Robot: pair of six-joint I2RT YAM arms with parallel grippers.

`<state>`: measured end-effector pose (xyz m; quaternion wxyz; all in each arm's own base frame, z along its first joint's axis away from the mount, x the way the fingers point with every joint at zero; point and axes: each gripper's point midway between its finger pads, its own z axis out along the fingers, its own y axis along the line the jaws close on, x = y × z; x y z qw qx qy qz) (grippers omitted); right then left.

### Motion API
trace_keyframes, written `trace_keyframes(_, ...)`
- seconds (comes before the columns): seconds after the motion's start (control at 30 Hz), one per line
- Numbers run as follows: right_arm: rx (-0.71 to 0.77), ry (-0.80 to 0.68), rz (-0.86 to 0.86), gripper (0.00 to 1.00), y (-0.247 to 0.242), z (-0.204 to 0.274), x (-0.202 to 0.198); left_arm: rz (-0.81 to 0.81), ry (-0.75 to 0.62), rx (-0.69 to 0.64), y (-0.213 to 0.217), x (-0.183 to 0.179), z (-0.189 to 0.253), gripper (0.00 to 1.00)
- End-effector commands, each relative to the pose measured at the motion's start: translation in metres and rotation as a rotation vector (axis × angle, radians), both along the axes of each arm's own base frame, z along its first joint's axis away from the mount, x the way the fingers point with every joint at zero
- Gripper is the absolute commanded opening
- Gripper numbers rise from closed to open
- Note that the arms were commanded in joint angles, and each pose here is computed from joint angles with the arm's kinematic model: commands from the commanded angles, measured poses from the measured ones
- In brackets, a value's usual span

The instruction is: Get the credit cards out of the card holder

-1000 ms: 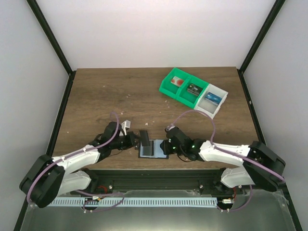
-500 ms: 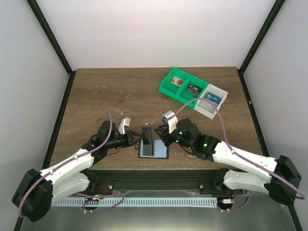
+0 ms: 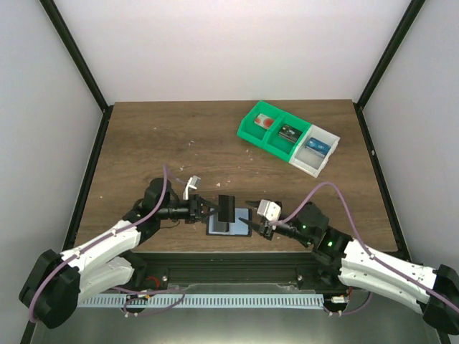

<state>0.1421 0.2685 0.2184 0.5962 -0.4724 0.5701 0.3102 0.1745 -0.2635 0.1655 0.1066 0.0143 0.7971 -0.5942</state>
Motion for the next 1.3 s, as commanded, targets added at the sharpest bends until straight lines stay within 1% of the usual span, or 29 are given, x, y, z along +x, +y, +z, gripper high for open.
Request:
trace_keyframes(0.0, 0.0, -0.224, -0.005, 0.51, -0.001, 0.023, 0.001, -0.09, 0.018, -0.086, -0.006, -0.012, 0.038, 0.0)
trace_keyframes(0.27, -0.053, -0.277, -0.061, 0.52, -0.003, 0.013, 0.012, -0.162, 0.063, -0.144, -0.003, -0.029, 0.064, 0.0)
trace_keyframes(0.33, -0.085, -0.289, -0.034, 0.53, -0.001, 0.006, 0.009, -0.163, 0.067, -0.152, -0.003, -0.03, 0.067, 0.0)
trace_keyframes(0.5, -0.089, -0.337, -0.054, 0.54, 0.003, 0.004, 0.016, -0.16, 0.079, -0.184, -0.003, -0.032, 0.073, 0.0)
trace_keyframes(0.57, -0.096, -0.405, -0.046, 0.54, 0.005, 0.007, 0.016, -0.164, 0.087, -0.189, -0.003, -0.032, 0.073, 0.0)
trace_keyframes(0.7, -0.071, -0.496, -0.076, 0.54, 0.006, 0.025, 0.02, -0.169, 0.108, -0.189, -0.004, -0.033, 0.069, 0.0)
trace_keyframes(0.9, -0.08, -0.546, -0.043, 0.53, 0.012, 0.026, 0.017, -0.164, 0.127, -0.187, -0.003, -0.033, 0.061, 0.0)
trace_keyframes(1.07, -0.07, -0.61, 0.029, 0.46, 0.019, 0.025, 0.006, -0.168, 0.146, -0.195, -0.002, -0.036, 0.057, 0.0)
trace_keyframes(1.17, -0.073, -0.652, 0.04, 0.43, 0.021, 0.025, 0.005, -0.167, 0.146, -0.201, -0.002, -0.037, 0.057, 0.0)
trace_keyframes(1.27, -0.09, -0.678, 0.033, 0.36, 0.022, 0.023, 0.007, -0.166, 0.159, -0.198, -0.002, -0.036, 0.054, 0.0)
